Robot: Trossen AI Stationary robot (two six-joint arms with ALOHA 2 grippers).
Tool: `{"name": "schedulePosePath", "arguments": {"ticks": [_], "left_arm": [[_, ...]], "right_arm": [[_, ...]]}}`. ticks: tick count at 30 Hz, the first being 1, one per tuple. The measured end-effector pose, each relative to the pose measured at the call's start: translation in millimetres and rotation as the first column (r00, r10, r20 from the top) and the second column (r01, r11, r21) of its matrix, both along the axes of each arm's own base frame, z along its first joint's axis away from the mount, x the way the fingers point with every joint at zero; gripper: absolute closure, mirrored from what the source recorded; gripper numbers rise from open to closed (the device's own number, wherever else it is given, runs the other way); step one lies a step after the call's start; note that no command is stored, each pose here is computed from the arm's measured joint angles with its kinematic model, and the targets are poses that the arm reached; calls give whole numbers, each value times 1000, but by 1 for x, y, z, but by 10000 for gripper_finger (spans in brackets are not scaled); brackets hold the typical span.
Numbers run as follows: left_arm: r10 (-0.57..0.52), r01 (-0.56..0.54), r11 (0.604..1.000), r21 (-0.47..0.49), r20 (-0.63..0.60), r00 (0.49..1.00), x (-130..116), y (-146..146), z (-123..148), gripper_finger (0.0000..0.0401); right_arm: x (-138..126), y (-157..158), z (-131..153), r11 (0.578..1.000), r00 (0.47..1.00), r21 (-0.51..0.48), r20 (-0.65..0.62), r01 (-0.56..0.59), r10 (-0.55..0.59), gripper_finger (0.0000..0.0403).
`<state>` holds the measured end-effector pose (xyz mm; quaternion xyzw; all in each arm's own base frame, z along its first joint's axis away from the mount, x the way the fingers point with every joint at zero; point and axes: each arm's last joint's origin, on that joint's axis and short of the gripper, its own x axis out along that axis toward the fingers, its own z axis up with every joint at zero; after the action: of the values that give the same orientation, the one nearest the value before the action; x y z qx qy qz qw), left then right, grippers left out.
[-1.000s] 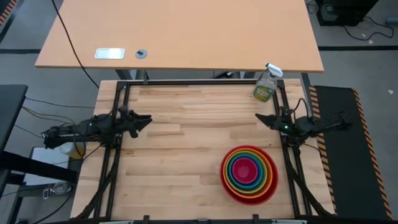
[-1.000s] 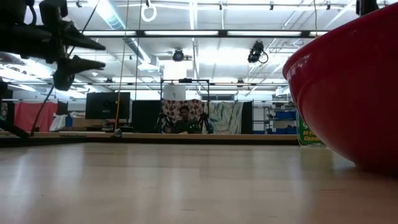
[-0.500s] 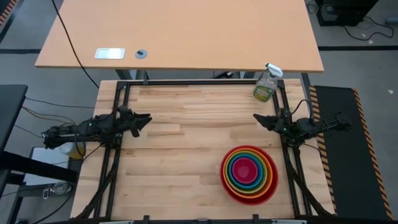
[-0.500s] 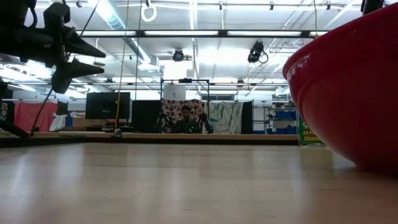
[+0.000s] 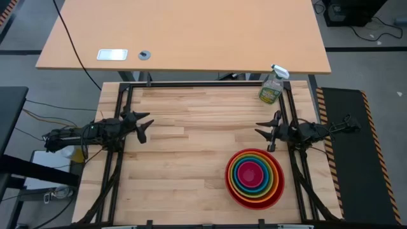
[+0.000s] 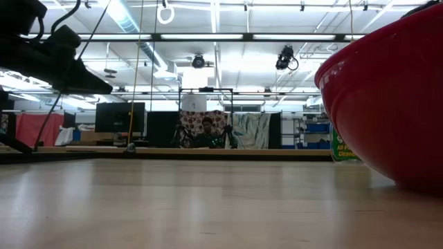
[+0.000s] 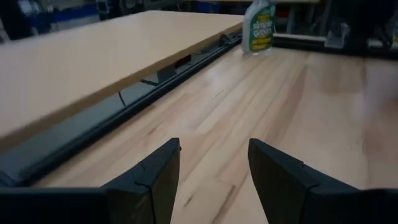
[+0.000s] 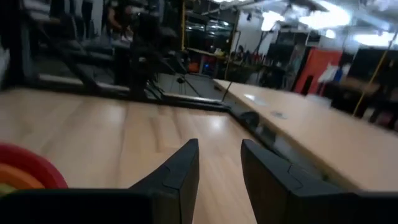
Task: Nest bowls inside each other
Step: Return to Home Position
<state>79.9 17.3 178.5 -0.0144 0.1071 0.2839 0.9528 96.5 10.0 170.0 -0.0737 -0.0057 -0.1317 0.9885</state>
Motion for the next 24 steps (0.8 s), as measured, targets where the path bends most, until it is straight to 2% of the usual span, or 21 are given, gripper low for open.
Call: {"name": "schedulePosePath", "arguments": {"ticks": [1,3,24], "left_arm": [[-5,6,1000,20,-13,1000,0,0,0,209],[-8,8,1000,30,-20,1000,0,0,0,209],[-7,7,1000,26,-16,1000,0,0,0,209]], "right_arm": [[0,0,0,999,1000,-54,-14,1,-1,275],[0,0,0,996,1000,-88,-19,-5,3,275],[0,0,1,996,1000,-88,-18,-10,8,275]]}}
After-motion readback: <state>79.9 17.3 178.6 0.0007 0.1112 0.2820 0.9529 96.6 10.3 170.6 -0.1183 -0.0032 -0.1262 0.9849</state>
